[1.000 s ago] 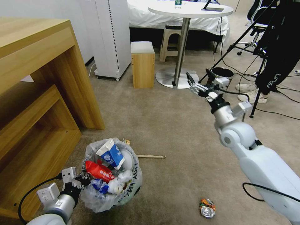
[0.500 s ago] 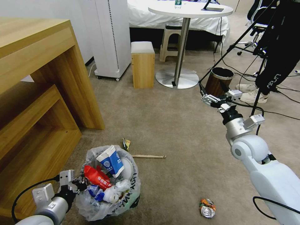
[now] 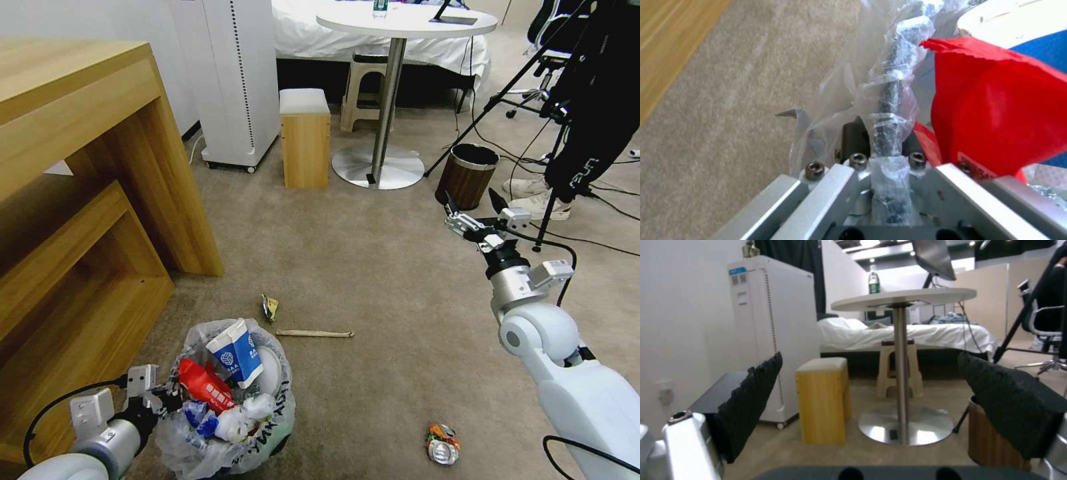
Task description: Pick up the trash bin and place the garbage on the floor into it.
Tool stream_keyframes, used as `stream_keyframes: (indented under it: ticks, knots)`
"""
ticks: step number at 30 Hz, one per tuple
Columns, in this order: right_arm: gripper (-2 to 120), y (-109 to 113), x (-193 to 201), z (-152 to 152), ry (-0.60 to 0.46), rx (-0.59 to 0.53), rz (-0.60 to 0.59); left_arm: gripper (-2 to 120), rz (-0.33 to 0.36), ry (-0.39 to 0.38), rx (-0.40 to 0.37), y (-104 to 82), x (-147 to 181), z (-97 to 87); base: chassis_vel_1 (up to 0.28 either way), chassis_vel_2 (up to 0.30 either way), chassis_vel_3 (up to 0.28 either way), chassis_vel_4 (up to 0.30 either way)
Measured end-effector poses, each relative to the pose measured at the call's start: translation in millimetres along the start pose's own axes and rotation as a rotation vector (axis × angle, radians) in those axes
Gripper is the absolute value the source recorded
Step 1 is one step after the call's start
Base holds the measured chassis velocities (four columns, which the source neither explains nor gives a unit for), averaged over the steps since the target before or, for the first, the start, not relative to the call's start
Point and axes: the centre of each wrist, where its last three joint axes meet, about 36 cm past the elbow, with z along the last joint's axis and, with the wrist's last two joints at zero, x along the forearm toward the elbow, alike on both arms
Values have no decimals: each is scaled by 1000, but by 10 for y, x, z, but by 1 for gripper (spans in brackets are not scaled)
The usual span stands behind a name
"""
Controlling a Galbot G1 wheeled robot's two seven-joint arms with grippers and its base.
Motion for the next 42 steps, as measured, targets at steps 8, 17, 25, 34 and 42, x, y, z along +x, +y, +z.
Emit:
stream_keyframes:
  ticks: [8,17,25,34,42]
  knots:
    - [100,-80,143,-19,-4,19,36,0,12,-1,-9,-10,-44,-15,0,0,0,0]
    - [100,-86,276,-13,-4,47,38,0,12,7,-13,-11,-36,-4,0,0,0,0]
    - [100,-100,320,-32,-8,68,37,0,-28,24,-8,7,56,54,0,0,0,0]
    - [100,36,387,68,37,22,30,0,-34,18,19,-58,92,170,0,0,0,0]
    - [100,16,668,109,321,-55,182,0,-31,10,38,-97,55,233,0,0,0,0]
